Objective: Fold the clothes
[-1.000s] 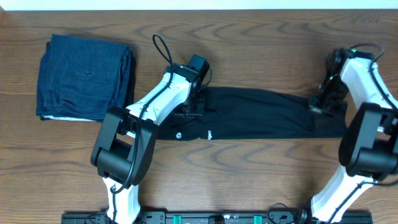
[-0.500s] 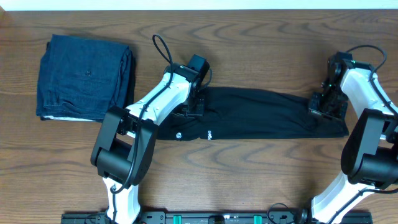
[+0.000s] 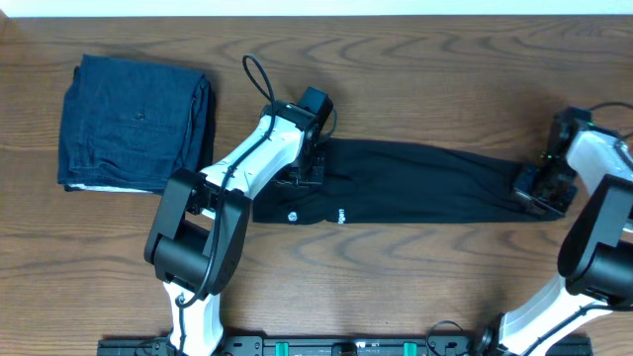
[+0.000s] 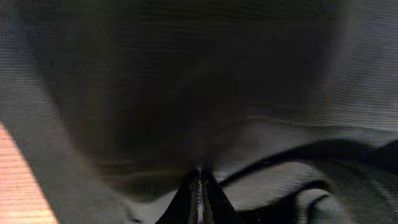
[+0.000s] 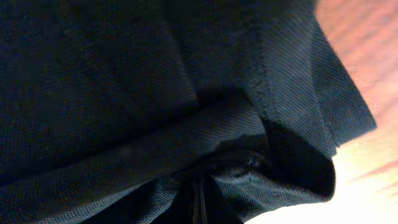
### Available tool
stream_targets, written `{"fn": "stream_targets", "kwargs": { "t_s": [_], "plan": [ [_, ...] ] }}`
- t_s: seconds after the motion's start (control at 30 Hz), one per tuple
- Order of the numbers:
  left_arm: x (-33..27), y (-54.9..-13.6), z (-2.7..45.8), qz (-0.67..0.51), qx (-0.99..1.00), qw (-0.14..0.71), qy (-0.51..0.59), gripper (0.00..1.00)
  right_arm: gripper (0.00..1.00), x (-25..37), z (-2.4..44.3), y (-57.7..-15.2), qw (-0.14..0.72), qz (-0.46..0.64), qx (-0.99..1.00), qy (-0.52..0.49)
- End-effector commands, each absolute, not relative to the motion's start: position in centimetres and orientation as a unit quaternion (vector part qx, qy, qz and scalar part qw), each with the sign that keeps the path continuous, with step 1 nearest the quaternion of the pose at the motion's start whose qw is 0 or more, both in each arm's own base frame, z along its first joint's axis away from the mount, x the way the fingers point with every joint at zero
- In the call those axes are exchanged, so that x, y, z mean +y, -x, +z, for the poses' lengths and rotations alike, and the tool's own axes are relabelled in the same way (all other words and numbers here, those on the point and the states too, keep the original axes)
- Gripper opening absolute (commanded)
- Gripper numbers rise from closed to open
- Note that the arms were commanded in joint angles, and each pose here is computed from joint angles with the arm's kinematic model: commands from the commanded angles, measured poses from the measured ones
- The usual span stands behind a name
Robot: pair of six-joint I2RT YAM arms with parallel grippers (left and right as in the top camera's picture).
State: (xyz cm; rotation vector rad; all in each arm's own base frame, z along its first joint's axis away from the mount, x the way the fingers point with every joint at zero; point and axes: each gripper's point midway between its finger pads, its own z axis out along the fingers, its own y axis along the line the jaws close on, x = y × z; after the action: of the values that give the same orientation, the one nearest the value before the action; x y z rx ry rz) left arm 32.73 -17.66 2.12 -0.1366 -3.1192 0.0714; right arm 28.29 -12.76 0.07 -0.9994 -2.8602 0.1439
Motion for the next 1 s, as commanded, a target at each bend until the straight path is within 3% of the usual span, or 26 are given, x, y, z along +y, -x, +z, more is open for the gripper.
{"fn": "stream_targets", "kwargs": {
  "t_s": [0.0,0.2,0.4,0.53,0.6,0.63,0.73,0.87,0.97],
  "plan": [
    [-17.1,-32.7,1.9,0.015,-0.999,0.012,0.04,0.06,0.01,-13.6,0.4,-28.6,0.049,0.028,-0.931,0.36],
    [-17.6,-34.1,4.4,0.029,-0.999,-0.019,0.039,0.06,0.15,-12.0,1.0,-30.5,0.029,-0.033,-0.948,0.315],
    [-16.9,-35.4,10.9,0.058,-0.994,-0.088,0.023,0.08,0.18,-12.1,3.7,-31.8,0.014,-0.046,-0.956,0.288],
    [-14.6,-35.4,14.6,0.072,-0.99,-0.123,-0.025,0.28,0.22,-12.7,5.6,-32.2,-0.012,-0.03,-0.961,0.275],
    [-13.0,-35.4,15.8,0.075,-0.987,-0.133,-0.053,0.46,0.29,-13.7,5.9,-32.0,-0.015,-0.002,-0.961,0.277],
    [-12.4,-35.4,16.2,0.075,-0.986,-0.136,-0.062,0.5,0.34,-14.2,5.9,-31.8,-0.015,0.013,-0.96,0.279],
    [-10.3,-35.2,16.6,0.069,-0.985,-0.132,-0.087,0.55,0.68,-15.7,5.6,-31.5,-0.016,0.052,-0.955,0.293],
    [-8.6,-34.5,15.6,0.057,-0.987,-0.106,-0.109,0.57,0.8,-16.5,5.3,-32.2,-0.038,0.054,-0.955,0.288],
    [-8.1,-34.1,15.1,0.053,-0.987,-0.097,-0.115,0.57,0.8,-16.2,4.9,-32.9,-0.051,0.034,-0.966,0.252]
  ]
}}
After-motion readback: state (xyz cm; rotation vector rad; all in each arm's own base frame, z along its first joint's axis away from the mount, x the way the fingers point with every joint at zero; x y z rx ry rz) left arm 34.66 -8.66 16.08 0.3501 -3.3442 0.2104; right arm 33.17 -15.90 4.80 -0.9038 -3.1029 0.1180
